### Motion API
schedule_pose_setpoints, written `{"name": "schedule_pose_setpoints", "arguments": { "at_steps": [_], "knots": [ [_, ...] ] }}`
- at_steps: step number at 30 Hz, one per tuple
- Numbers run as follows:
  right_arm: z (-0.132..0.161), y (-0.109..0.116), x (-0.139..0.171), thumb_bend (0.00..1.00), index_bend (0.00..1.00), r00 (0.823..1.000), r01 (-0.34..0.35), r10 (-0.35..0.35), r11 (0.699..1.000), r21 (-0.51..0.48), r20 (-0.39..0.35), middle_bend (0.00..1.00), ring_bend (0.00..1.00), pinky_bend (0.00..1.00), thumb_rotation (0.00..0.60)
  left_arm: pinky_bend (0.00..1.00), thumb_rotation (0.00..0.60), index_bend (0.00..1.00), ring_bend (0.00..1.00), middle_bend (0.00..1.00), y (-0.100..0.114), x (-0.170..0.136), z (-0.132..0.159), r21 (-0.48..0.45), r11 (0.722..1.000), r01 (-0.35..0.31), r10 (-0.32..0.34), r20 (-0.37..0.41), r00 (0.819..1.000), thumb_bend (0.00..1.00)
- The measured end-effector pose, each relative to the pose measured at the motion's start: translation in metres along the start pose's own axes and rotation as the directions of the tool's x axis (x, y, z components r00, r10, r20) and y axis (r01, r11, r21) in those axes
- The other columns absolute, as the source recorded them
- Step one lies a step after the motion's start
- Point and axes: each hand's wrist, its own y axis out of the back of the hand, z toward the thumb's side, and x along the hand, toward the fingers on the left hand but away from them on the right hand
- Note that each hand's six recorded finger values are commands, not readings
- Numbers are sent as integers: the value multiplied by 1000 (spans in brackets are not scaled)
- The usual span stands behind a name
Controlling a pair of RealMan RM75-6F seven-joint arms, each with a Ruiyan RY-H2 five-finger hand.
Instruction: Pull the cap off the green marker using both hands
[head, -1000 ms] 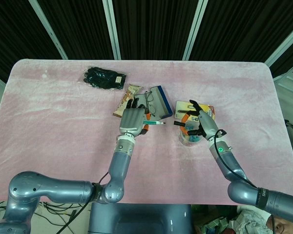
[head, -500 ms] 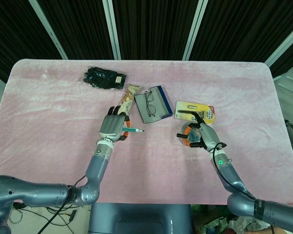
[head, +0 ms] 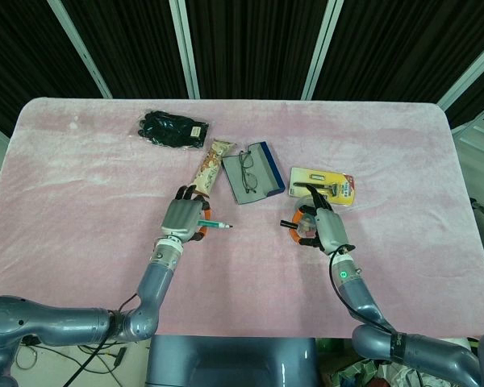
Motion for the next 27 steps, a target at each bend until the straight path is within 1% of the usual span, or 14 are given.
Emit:
{"name": "schedule_pose_setpoints", "arguments": {
  "at_steps": [2,5,7,10,11,14,18,22,25,27],
  "knots": [
    [2,0,0,356,709,1000,4,-4,1000,12,-9,0,2,159,600,0,600,535,0,283,-2,1,-1,6,1000,-2,2,-2,1000,450],
    [4,1,0,263,559,1000,3,-3,999,35,-12,0,0,159,600,0,600,347,0,252,-4,2,-2,19,1000,-2,2,-3,1000,236],
    [4,1,1,185,433,1000,-9,9,999,35,-7,0,0,159,600,0,600,268,0,235,-4,2,-2,33,999,1,-1,-1,1000,145],
    [4,1,4,112,293,999,-35,35,999,33,7,0,0,159,600,0,600,188,0,209,-2,2,-2,42,999,7,-7,5,1000,81],
    [4,1,4,100,264,999,-43,42,998,38,10,0,0,159,600,0,600,171,0,198,-1,2,-1,35,999,5,-5,7,1000,65],
    [4,2,6,68,170,998,-55,54,997,45,16,0,0,159,600,0,600,150,0,182,5,2,3,13,1000,-9,8,17,1000,48],
    [8,8,7,60,143,999,-48,48,998,31,14,0,0,159,600,0,600,146,0,176,11,1,5,-6,1000,-17,17,25,1000,47],
    [12,23,7,60,137,1000,-16,16,1000,14,7,0,0,159,600,0,600,145,0,170,19,-1,7,-34,999,-25,27,35,999,48],
    [14,43,10,60,135,1000,20,-20,1000,3,1,0,0,159,600,0,600,143,0,168,29,-4,7,-50,998,-36,38,50,998,48],
    [12,63,14,60,135,999,54,-54,999,9,0,0,5,159,600,0,600,140,0,168,39,-7,4,-51,998,-45,48,65,997,47]
  ]
}}
